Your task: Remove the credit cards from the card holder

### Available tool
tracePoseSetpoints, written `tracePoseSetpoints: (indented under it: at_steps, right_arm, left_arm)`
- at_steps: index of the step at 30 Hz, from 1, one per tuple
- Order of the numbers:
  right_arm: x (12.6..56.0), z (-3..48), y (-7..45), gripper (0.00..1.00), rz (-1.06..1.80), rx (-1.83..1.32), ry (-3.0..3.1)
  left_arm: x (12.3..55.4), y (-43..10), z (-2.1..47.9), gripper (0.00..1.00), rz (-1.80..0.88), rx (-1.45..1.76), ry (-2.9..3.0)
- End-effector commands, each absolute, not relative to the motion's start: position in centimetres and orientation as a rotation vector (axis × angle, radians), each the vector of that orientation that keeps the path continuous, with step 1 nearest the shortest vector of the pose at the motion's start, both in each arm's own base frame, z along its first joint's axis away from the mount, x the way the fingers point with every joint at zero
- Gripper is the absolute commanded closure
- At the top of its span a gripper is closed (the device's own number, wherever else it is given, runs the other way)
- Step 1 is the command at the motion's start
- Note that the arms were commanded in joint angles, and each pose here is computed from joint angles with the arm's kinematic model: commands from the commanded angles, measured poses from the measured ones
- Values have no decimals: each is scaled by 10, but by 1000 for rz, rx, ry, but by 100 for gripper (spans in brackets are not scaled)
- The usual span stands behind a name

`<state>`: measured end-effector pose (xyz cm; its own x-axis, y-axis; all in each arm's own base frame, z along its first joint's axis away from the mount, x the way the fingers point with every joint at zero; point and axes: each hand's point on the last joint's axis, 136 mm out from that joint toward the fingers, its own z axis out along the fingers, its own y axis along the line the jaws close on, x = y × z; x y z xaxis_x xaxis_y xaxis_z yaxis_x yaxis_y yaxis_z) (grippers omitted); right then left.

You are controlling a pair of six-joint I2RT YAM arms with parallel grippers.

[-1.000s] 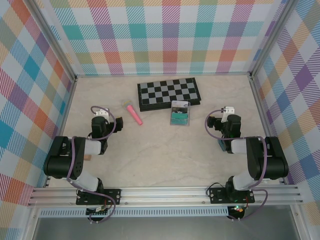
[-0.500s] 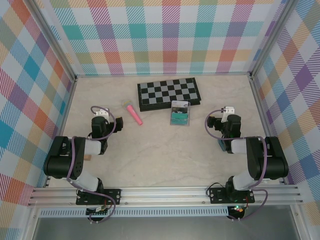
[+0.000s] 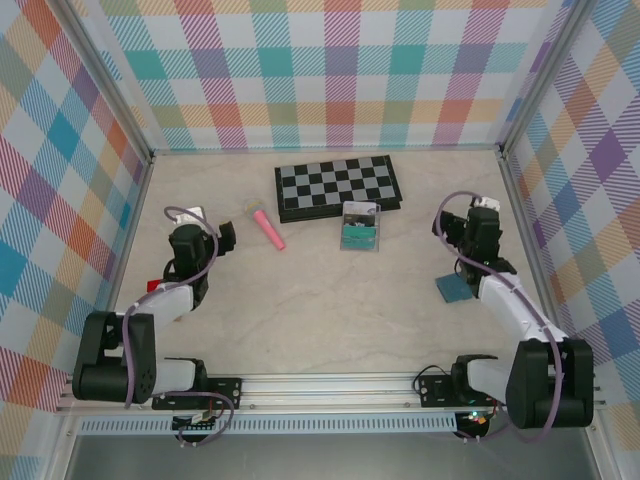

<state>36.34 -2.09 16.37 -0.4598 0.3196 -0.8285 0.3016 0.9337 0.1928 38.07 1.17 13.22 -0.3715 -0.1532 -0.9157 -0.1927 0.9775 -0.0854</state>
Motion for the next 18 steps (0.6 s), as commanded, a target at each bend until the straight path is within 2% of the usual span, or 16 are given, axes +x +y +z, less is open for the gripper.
tracePoseSetpoints:
  at_steps: [1,5,10,18]
  right_arm:
    - [319,135,-25,0,20,701,2327]
    - [302,123,-27,0,-37,809,2466]
    - [287,94,-8,2,82,868,2610]
    - [270,64,-22,2,1,1027,2662]
  left_arm:
    - [372,20,132,0,48,-379,1996]
    - [372,21,135,0,29,-421,2009]
    - [373,23,136,0,23,-468,2016]
    - [378,12,132,0,-15,-420,2100]
